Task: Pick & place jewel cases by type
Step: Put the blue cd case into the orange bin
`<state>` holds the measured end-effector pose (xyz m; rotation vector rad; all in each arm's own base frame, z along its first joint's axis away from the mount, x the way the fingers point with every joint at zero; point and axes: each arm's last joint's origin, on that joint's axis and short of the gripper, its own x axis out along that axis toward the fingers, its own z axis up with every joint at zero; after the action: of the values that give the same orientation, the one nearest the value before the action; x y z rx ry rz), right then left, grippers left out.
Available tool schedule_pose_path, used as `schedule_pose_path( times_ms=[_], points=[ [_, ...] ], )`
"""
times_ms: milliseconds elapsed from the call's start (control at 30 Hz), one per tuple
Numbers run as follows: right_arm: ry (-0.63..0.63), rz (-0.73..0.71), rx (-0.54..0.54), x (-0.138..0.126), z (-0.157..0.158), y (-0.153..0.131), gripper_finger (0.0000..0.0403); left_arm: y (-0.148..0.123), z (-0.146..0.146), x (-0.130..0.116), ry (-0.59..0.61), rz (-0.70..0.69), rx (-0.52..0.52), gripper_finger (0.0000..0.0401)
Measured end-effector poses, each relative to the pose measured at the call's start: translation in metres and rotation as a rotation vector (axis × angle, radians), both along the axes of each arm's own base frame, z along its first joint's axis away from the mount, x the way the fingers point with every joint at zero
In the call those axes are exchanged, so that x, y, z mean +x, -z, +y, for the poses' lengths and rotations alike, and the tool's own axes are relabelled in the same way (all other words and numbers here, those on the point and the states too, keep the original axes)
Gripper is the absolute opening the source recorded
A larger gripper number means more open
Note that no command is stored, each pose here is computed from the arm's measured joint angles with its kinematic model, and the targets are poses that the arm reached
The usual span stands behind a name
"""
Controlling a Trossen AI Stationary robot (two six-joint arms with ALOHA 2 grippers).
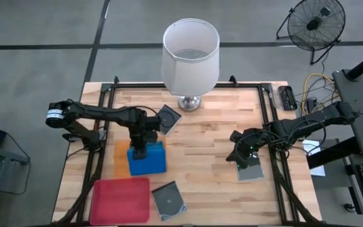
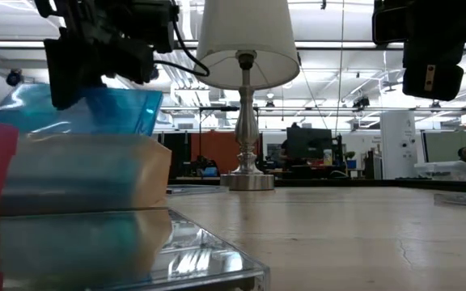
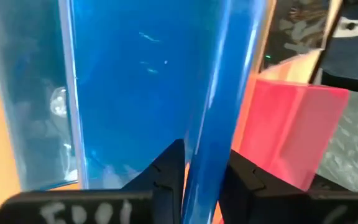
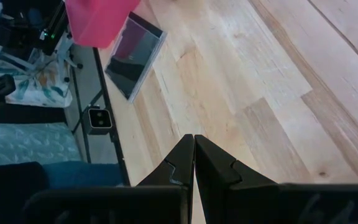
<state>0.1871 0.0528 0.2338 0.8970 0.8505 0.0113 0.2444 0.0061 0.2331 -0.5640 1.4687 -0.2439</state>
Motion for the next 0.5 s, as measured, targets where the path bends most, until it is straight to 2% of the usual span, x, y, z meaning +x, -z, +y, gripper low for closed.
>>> schedule_pose_path(
  times_ms=[167, 500],
  points=[
    [0.000, 0.000, 0.000, 0.0000, 0.0000, 0.0000, 0.0008, 0.0003, 0.0005, -0.0004, -0.001, 0.006, 0.019, 0.0093],
    [0.000, 0.000, 0.000, 0.0000, 0.0000, 0.0000, 0.0009, 0.0019, 0.0029, -0.0056, 0.033, 0.050, 0.126, 0.0170]
  ],
)
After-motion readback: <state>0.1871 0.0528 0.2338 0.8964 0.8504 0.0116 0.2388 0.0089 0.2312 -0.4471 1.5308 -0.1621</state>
